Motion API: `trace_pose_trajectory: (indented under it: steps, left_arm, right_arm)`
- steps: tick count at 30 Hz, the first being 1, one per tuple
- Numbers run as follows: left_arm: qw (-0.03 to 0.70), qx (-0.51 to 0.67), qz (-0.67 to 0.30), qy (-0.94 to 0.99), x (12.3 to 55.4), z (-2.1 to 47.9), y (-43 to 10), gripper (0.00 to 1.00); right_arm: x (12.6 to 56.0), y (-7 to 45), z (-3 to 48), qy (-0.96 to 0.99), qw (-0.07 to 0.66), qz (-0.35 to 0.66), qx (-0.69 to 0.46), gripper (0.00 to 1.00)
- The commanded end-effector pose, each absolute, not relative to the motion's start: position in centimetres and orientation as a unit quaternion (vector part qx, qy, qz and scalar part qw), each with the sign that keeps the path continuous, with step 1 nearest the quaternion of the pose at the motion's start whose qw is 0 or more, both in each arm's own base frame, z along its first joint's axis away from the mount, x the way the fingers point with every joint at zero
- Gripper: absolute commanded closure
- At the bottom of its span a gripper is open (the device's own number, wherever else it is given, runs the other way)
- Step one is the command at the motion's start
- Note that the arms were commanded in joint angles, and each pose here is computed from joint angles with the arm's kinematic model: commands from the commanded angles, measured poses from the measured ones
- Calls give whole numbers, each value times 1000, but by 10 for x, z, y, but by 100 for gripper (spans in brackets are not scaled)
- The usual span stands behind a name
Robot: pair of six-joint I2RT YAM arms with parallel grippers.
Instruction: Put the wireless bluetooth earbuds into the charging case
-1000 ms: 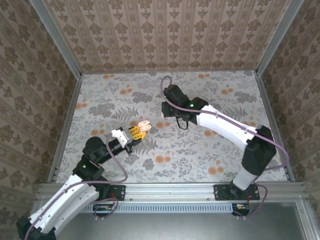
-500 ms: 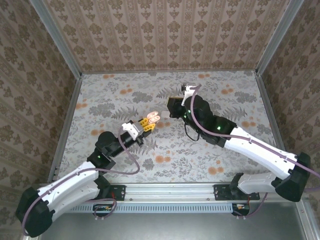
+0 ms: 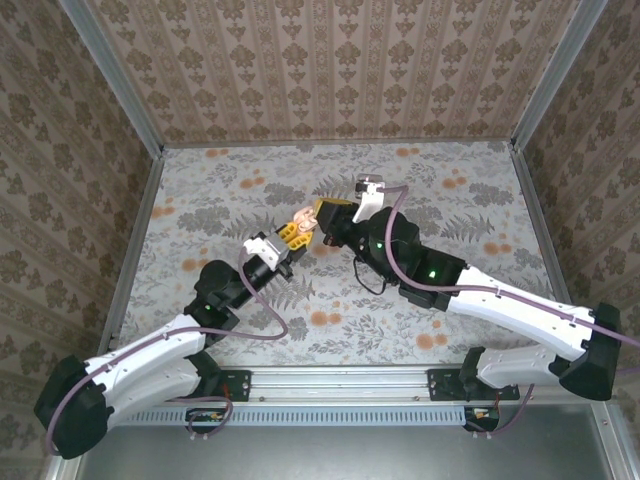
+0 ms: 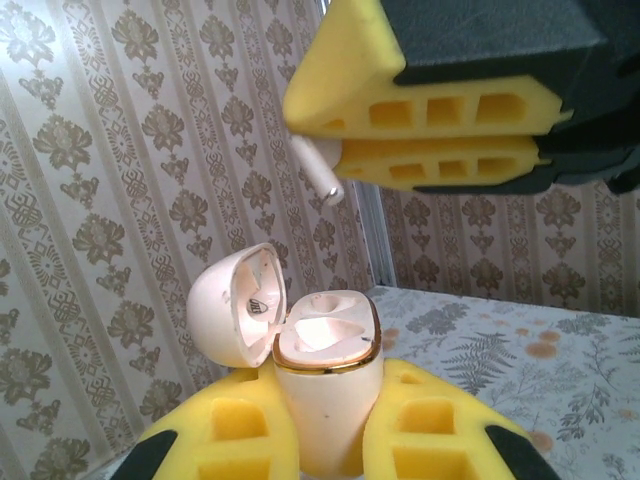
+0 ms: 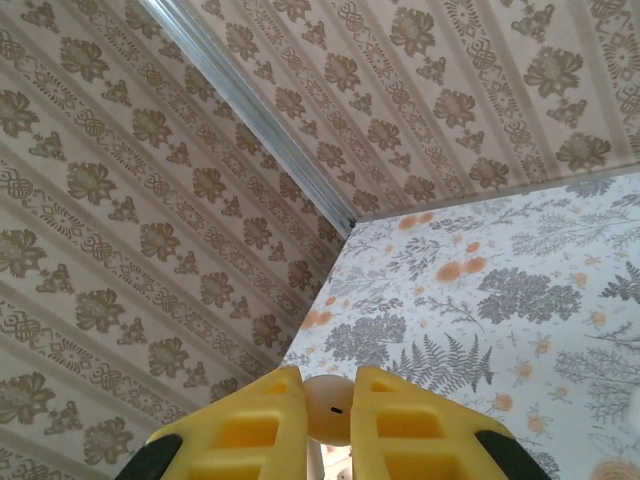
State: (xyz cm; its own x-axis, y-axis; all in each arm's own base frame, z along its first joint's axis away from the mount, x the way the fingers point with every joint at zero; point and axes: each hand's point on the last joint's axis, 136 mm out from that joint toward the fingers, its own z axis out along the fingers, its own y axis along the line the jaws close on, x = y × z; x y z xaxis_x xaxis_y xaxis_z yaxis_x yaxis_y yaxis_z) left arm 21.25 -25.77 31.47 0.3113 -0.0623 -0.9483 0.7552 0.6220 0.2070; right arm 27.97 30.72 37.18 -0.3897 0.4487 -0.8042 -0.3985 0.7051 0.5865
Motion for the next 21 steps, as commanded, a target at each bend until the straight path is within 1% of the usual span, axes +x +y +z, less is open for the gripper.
trace_pose_trajectory:
  steps: [1, 10, 21]
  left_arm:
    - [763, 301, -293, 492, 210, 346, -253, 100]
    - [766, 290, -293, 493, 211, 348, -249, 100]
    - [763, 284, -291, 502, 213, 344, -247, 100]
  right_arm:
    - [283, 316, 378, 728, 556, 400, 29, 87]
    - [284, 334, 370, 735, 541, 408, 19, 87]
    - [281, 336, 375, 728, 545, 415, 16, 87]
